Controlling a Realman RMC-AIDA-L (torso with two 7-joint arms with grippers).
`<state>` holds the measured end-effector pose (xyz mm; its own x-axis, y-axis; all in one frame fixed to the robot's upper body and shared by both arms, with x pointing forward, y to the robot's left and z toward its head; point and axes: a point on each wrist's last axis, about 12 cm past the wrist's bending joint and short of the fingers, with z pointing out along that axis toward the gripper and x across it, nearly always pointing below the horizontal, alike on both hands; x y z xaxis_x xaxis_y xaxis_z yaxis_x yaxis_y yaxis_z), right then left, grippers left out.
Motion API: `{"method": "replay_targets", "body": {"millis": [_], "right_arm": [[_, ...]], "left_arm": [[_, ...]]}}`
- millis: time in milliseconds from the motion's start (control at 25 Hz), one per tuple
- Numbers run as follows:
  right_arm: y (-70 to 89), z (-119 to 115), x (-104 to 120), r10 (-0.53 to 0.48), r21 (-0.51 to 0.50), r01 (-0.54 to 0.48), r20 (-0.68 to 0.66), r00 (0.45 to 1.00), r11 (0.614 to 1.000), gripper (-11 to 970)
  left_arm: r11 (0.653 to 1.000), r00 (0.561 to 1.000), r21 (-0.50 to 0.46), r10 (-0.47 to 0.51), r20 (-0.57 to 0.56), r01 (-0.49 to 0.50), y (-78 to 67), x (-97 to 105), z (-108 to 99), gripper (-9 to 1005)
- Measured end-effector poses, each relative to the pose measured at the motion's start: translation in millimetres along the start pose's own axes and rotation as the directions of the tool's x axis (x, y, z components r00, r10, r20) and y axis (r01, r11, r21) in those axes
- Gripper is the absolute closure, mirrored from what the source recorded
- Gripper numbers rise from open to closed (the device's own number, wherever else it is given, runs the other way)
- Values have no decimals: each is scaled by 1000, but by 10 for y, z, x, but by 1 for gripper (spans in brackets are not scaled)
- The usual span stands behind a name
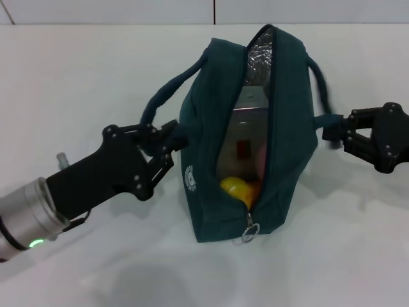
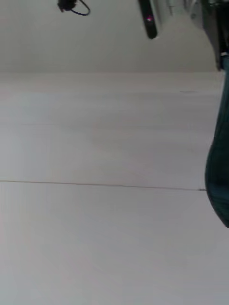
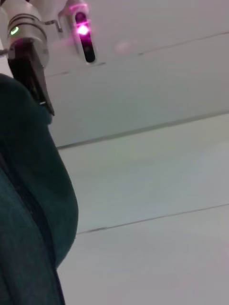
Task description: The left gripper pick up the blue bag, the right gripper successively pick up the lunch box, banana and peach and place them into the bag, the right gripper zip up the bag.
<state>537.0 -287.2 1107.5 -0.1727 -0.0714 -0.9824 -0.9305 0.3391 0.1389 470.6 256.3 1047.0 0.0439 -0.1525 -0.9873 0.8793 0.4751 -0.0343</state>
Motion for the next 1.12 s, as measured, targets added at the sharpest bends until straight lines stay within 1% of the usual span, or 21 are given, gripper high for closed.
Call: {"method": "replay_targets", "body": {"millis": [80, 280, 400, 600, 800, 960, 1120], "right_arm": [[-2, -24, 11, 2, 14, -2, 3, 1000, 1000, 728], [-1, -77, 20, -16, 53, 14, 36, 999, 998, 717], [19, -129, 38, -39, 92, 33, 69, 997, 995, 711], [66, -237, 50, -77, 112, 66, 98, 992, 991, 478], [100, -286, 40, -96, 92, 87, 98, 991, 992, 384], [177, -281, 40, -112, 35, 109, 109, 988, 993, 386], [234, -205, 65, -125, -37, 127, 59, 990, 991, 388]], "left_arm": [[1000, 1000, 6, -9, 16, 9, -14, -2, 41, 679], [999, 998, 4, -38, 52, 38, -64, 20, 153, 881], [999, 998, -2, -41, 41, 41, -88, 61, 211, 900], [999, 997, 5, -48, 54, 48, -120, 67, 241, 918], [999, 995, -4, -50, 81, 51, -137, 56, 263, 917], [998, 995, -32, -48, 92, 51, -116, 50, 247, 915], [998, 992, -20, -54, 110, 57, -138, 36, 258, 914]]}}
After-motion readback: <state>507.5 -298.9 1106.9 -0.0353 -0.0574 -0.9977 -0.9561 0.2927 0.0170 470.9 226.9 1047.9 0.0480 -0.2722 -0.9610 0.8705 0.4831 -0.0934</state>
